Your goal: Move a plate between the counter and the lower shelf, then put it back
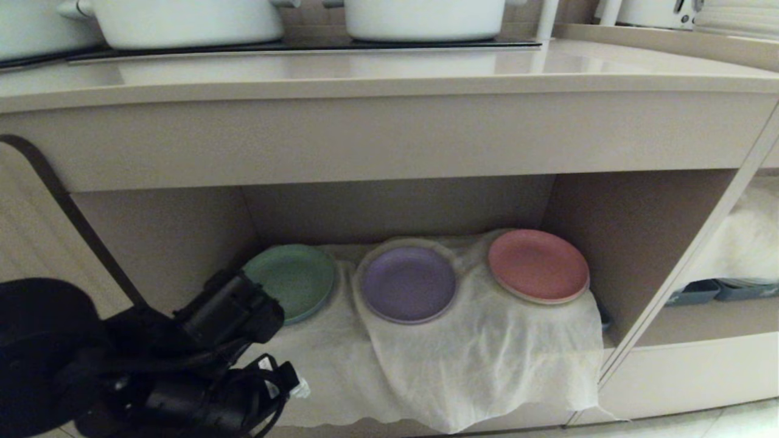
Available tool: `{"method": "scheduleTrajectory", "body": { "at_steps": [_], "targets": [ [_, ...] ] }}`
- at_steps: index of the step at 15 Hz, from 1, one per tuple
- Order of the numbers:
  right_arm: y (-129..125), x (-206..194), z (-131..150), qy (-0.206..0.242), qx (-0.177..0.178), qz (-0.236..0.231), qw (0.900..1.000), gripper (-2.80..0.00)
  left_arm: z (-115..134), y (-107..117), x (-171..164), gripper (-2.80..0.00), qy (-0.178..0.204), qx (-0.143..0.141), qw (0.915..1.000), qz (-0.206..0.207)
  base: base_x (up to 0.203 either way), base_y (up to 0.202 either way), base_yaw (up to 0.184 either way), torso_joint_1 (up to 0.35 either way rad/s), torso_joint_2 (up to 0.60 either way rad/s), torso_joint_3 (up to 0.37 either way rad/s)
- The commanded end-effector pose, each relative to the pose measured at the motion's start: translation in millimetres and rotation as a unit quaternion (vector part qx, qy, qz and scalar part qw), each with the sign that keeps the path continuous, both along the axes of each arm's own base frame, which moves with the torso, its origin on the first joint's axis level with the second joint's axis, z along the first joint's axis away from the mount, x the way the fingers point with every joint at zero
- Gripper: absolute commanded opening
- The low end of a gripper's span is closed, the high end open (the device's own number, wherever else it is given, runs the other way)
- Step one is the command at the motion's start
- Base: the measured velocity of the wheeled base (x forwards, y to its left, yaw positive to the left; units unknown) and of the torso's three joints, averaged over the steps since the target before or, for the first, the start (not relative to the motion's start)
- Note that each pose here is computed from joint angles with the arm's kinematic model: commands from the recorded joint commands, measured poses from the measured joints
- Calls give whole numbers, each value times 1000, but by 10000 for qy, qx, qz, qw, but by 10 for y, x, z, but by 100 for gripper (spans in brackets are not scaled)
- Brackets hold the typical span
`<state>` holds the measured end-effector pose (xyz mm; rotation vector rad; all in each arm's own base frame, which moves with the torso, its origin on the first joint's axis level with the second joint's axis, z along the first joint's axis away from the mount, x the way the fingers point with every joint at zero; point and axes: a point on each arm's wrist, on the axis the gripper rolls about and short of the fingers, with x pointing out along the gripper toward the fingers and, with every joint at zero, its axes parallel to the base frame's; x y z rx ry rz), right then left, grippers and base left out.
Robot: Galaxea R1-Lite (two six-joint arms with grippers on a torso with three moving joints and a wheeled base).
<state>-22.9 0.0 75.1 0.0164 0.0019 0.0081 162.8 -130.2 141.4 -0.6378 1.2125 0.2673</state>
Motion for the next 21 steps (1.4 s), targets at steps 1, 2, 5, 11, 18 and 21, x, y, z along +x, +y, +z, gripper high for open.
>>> {"method": "scheduleTrajectory", "body": {
  "at_steps": [1,2,5,11,18,21],
  "targets": [
    [0,1,0,6,2,6,10000,-280,69,140,-191,0,-154,-113,9998,-5,0,0,0,0,0,0],
    [0,1,0,6,2,6,10000,-280,68,184,-279,0,-187,-123,9997,-65,0,0,0,0,0,0],
    [0,1,0,6,2,6,10000,-280,60,300,-554,-280,-398,-117,9986,-334,0,0,0,0,0,0],
    [0,1,0,6,2,9,10000,-280,131,542,-818,-280,-849,-152,9926,-856,0,0,0,0,0,0],
    [0,1,0,6,2,6,10000,-280,248,831,-1098,-280,-1729,-190,9734,-1493,0,0,0,0,0,0],
    [0,1,0,6,2,13,10000,-280,204,964,-1228,-280,-1981,-115,9651,-1710,0,0,0,0,0,0]
  ]
}}
